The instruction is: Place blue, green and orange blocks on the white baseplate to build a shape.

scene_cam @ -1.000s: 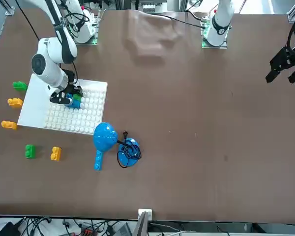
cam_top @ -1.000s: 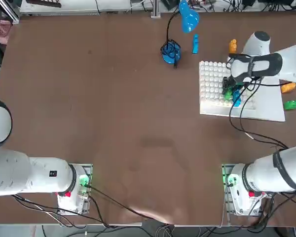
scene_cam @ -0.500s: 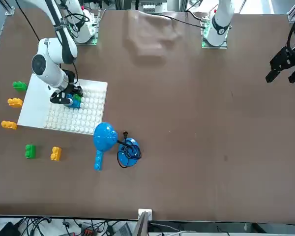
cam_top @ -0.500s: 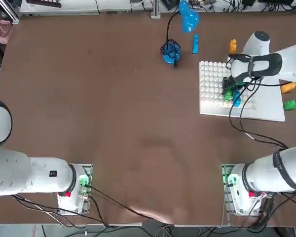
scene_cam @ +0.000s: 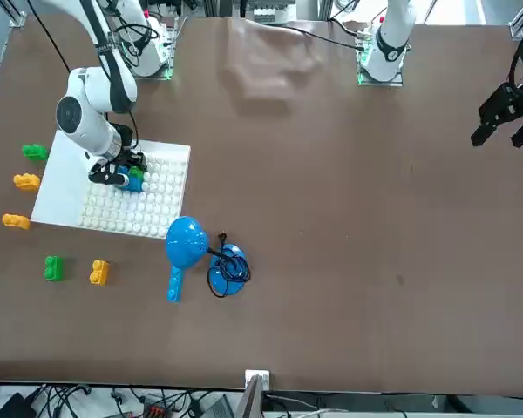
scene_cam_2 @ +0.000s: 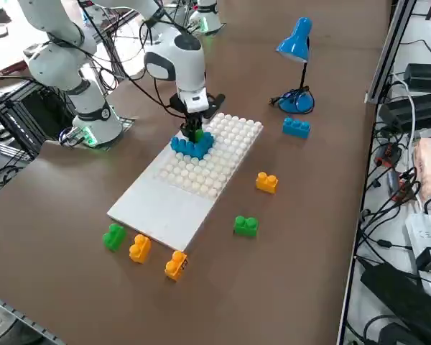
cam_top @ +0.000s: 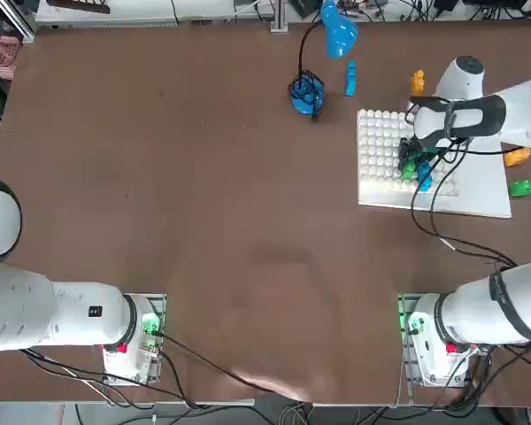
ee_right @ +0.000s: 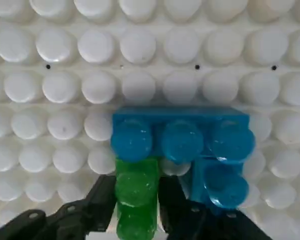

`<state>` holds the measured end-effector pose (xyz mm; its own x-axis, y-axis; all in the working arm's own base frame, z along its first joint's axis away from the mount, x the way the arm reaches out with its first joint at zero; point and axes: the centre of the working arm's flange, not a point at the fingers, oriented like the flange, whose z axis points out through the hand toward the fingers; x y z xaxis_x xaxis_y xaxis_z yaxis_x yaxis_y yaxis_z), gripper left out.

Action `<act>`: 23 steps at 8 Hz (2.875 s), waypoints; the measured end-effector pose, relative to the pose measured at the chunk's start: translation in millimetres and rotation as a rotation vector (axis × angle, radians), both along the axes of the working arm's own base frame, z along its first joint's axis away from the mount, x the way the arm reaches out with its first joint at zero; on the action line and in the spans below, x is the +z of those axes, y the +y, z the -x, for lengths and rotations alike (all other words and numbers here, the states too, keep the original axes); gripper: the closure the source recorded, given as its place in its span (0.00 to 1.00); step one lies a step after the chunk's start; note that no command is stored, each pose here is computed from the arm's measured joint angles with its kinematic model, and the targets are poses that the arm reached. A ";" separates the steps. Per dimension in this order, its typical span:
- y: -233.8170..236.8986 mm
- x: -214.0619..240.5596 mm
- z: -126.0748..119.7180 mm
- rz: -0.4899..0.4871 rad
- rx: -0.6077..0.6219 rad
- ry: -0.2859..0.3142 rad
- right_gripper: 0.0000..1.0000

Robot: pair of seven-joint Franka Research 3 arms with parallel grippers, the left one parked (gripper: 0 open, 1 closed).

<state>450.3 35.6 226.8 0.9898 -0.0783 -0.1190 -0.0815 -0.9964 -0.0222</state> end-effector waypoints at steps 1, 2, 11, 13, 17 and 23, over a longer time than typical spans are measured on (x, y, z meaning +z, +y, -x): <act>0.0 -1.3 -4.1 -0.001 -0.001 -0.018 0.25; 0.2 -3.6 -6.7 -0.001 -0.001 -0.022 0.07; 3.6 18.6 -14.8 -0.004 0.005 -0.048 0.00; 4.9 52.8 -13.9 -0.005 0.009 -0.056 0.00; -0.3 130.3 -65.2 -0.015 -0.006 -0.190 0.00; -95.6 63.6 -229.7 -0.018 -0.035 -0.209 0.00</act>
<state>680.0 -60.0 290.4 0.9898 -0.1127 0.0869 -0.1077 -0.9924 -0.0598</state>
